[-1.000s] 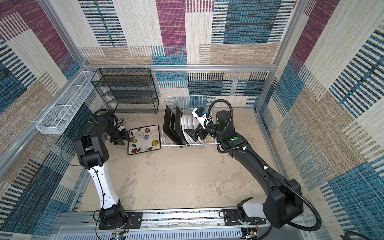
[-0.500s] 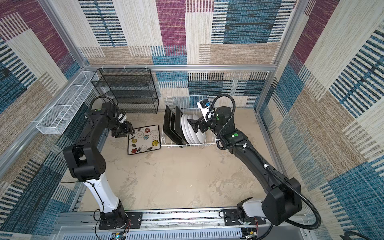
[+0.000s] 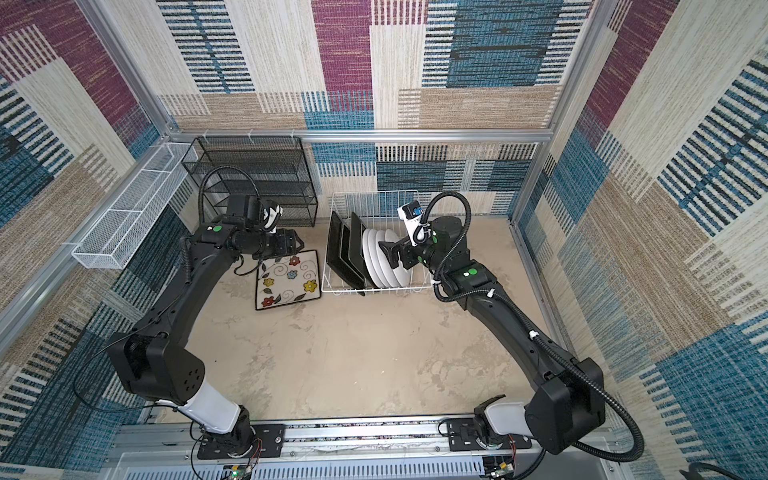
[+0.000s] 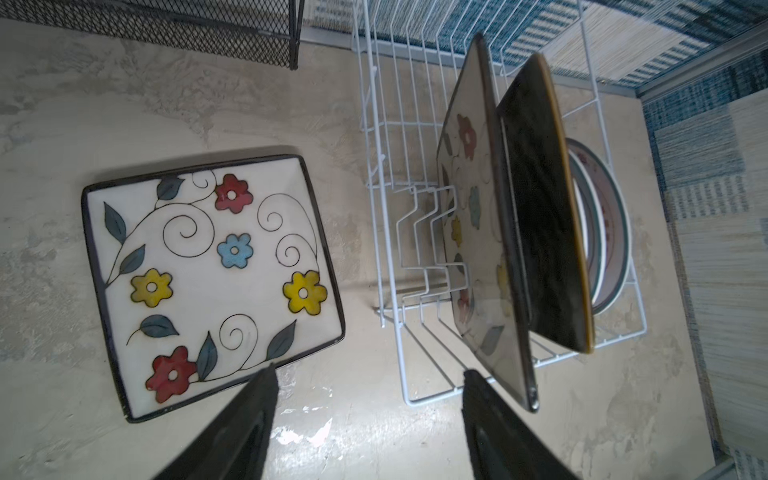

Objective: Unload the plates from the dish rack
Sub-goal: 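Raise the left gripper and move it over the dark plates in the rack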

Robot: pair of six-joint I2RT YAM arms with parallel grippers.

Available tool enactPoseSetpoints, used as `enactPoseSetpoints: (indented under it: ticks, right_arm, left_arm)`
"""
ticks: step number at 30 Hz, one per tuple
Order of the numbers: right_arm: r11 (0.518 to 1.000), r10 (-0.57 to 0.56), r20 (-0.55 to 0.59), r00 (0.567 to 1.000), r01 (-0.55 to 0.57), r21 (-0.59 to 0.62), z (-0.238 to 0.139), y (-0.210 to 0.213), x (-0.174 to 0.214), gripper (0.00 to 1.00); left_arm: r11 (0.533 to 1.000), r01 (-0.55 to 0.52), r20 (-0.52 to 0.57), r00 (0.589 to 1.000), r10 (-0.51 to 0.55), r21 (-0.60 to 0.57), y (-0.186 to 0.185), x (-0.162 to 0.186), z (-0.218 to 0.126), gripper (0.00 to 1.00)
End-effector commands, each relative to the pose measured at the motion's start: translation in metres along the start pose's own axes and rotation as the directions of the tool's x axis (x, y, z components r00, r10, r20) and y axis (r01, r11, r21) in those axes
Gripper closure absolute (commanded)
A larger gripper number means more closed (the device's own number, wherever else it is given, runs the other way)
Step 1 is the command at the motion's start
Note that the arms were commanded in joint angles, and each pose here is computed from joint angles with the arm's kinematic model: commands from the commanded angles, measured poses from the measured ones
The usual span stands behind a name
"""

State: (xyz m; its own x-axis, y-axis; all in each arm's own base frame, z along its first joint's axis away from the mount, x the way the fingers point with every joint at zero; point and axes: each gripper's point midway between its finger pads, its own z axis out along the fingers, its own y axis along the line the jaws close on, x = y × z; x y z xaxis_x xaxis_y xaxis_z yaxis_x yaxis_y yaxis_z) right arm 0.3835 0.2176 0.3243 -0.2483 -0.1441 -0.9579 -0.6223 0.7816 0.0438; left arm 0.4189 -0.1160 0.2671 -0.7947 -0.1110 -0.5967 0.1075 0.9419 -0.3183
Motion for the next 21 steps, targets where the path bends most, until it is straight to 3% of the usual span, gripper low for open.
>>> enactPoseSetpoints:
  ticks: [1, 5, 6, 7, 8, 15, 21]
  right_arm:
    - [0.999, 0.01, -0.016, 1.0, -0.01, 0.037, 0.001, -0.007, 0.004, 0.0]
    - [0.999, 0.047, -0.044, 0.998, -0.046, 0.025, 0.008, -0.006, 0.01, 0.0]
    - [0.999, 0.051, -0.045, 0.998, -0.05, 0.021, 0.008, -0.005, 0.01, 0.0]
    - [0.998, 0.055, -0.047, 0.997, -0.054, 0.02, 0.009, -0.006, 0.011, 0.0]
    - [0.998, 0.056, -0.045, 0.997, -0.055, 0.017, 0.009, -0.005, 0.011, 0.0]
    - [0.995, 0.028, -0.031, 0.999, -0.025, 0.094, 0.007, -0.018, 0.007, 0.0]
    - [0.994, 0.044, -0.023, 0.999, -0.042, 0.102, 0.01, -0.02, 0.006, 0.0]
  left_arm:
    - [1.0, 0.022, 0.095, 0.995, -0.023, 0.006, -0.02, -0.015, -0.01, 0.23]
    - [0.999, -0.005, 0.137, 0.991, -0.002, 0.045, -0.046, -0.016, -0.019, 0.23]
    - [0.998, -0.011, 0.138, 0.99, 0.003, 0.057, -0.052, -0.016, -0.02, 0.17]
    - [0.998, -0.021, 0.136, 0.991, 0.012, 0.066, -0.057, -0.016, -0.019, 0.04]
    - [0.997, -0.035, 0.138, 0.99, 0.026, 0.07, -0.063, -0.016, -0.019, 0.01]
    - [0.994, -0.047, 0.115, 0.993, 0.035, 0.102, -0.083, -0.015, -0.017, 0.02]
    - [0.989, -0.044, 0.029, 0.999, 0.04, 0.138, -0.103, 0.005, 0.011, 0.05]
